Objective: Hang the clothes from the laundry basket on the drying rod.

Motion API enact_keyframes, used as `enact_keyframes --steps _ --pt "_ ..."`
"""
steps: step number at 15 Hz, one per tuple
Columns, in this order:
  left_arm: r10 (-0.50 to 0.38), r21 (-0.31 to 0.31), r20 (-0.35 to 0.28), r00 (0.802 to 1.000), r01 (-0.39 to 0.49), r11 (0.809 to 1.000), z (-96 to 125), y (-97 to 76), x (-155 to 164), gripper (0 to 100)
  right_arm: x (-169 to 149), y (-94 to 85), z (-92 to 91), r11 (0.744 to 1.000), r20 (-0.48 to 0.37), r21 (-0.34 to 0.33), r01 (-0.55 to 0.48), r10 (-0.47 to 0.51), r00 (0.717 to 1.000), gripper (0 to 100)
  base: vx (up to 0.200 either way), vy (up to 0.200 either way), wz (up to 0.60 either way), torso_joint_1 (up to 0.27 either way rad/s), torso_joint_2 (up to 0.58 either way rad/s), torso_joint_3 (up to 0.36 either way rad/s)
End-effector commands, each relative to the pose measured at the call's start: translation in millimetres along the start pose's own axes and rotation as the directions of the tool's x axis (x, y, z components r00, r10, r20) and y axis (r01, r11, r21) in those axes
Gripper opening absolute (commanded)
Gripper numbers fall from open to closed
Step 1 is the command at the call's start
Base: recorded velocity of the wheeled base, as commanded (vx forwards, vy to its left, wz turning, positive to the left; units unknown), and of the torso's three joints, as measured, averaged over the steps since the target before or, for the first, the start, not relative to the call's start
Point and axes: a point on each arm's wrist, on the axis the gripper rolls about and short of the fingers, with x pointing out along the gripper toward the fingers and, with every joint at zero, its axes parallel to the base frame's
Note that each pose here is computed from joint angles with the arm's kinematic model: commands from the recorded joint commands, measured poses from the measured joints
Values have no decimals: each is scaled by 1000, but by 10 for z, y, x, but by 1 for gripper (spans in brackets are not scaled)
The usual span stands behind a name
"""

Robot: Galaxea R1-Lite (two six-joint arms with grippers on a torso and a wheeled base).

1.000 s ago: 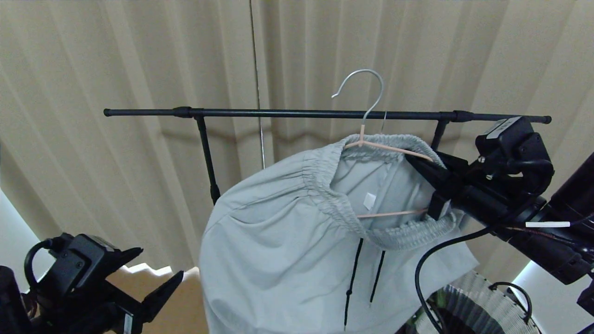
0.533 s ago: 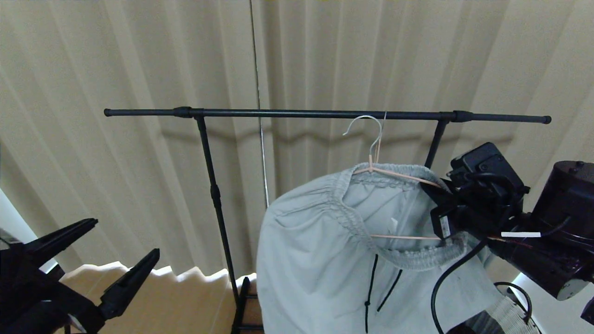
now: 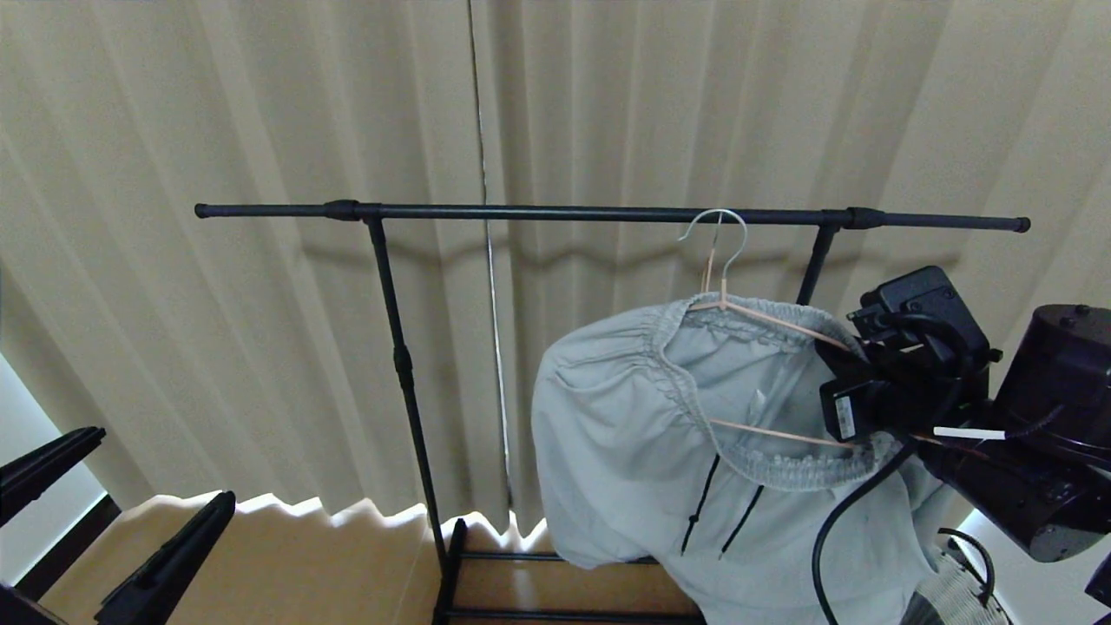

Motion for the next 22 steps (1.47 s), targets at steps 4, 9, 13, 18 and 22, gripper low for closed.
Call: enact_keyframes --steps 4,9,13,18,22 --pt "-12 1 -31 999 12 1000 -34 -11 -14 100 31 12 -15 1000 -9 -3 2 -2 1000 0 100 0 0 1 1 1" --pt "-16 2 -38 999 16 1000 -53 -18 -22 100 76 42 -25 1000 -13 -6 -2 2 1000 0 200 0 0 -1 -1 2" --pt "-19 -1 -43 999 19 1000 -72 -23 -31 100 114 58 -32 1000 -19 -8 -2 2 1000 0 200 0 0 11 6 2" --pt "-17 -3 -44 999 17 1000 -72 -22 -31 100 259 130 -64 1000 -32 -12 24 -24 999 0 200 0 0 2 2 6" --pt "-16 1 -23 1000 16 1000 -55 -18 -60 100 333 163 -67 998 -43 -16 59 -59 997 0 100 0 0 -1 -1 4"
